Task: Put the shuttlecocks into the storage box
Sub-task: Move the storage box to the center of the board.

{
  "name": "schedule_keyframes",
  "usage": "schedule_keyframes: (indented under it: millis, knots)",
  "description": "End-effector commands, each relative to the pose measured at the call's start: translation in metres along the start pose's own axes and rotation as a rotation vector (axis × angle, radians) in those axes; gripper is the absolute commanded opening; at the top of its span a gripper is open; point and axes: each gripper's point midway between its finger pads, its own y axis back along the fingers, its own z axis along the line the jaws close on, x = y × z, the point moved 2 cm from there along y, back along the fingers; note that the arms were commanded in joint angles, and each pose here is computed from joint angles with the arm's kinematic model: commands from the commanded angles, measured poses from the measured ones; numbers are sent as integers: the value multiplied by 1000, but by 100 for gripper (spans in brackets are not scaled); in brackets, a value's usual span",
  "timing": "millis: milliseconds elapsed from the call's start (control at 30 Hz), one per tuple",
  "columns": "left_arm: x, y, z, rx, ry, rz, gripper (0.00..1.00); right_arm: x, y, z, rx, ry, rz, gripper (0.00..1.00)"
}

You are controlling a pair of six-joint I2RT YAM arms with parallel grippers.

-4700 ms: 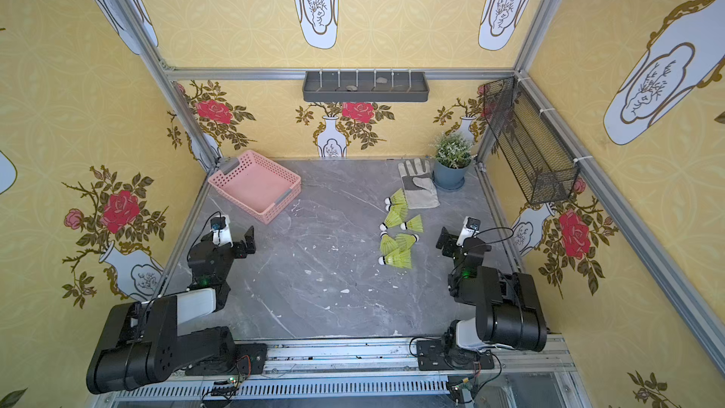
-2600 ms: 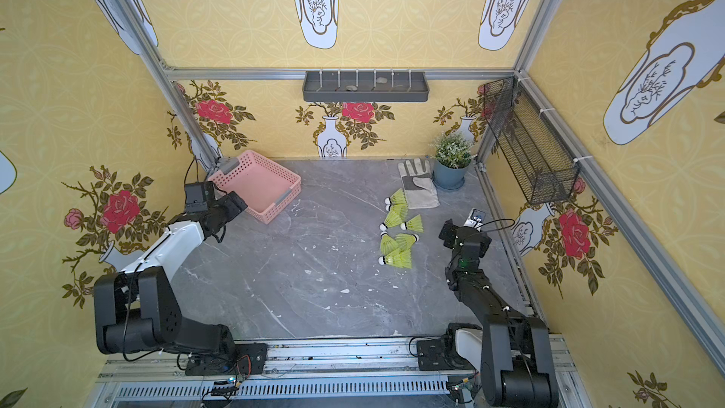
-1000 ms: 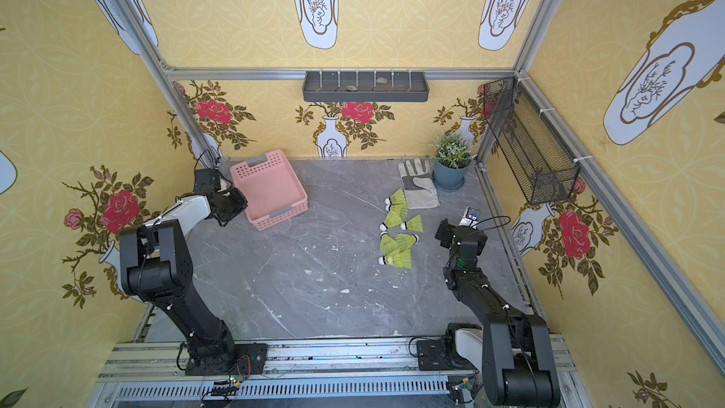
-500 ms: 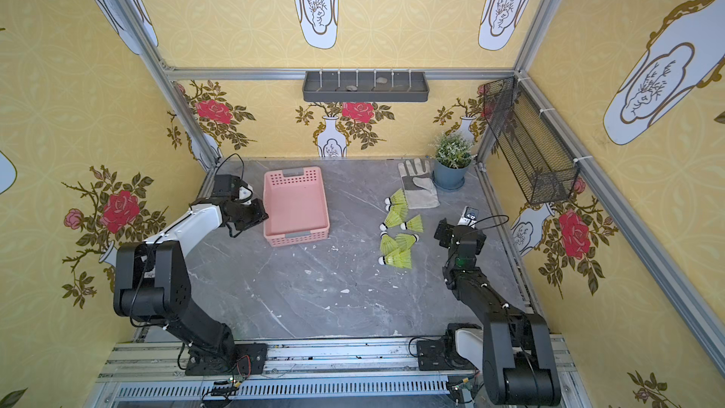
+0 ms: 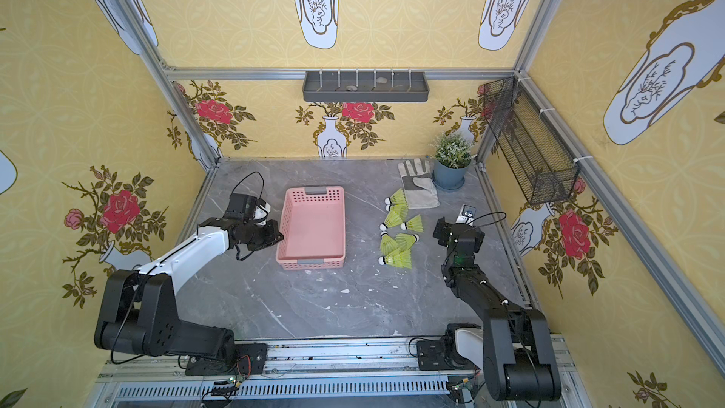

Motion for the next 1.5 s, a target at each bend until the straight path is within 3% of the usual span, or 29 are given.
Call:
schedule_keyframes:
  millis: [0, 633, 900, 1033, 1200, 1467]
  knots:
    - [9, 2, -9, 36, 31, -24, 7, -2, -1, 1, 3, 7, -1, 98]
    - [36, -10, -36, 54, 6, 0, 11, -1, -4, 8, -11, 24, 13, 98]
    - [28, 5, -34, 19, -19, -59, 47, -5, -6, 15, -43, 12, 23, 98]
    - [16, 19, -35, 0, -91, -103, 55, -5, -11, 25, -81, 1, 121, 98]
    - [-1, 48, -41, 13, -131, -139, 57, -12, -10, 50, -197, -85, 250, 98]
    - [-14, 108, -36, -15, -177, -223, 60, 1, 1, 68, -252, -206, 451, 97]
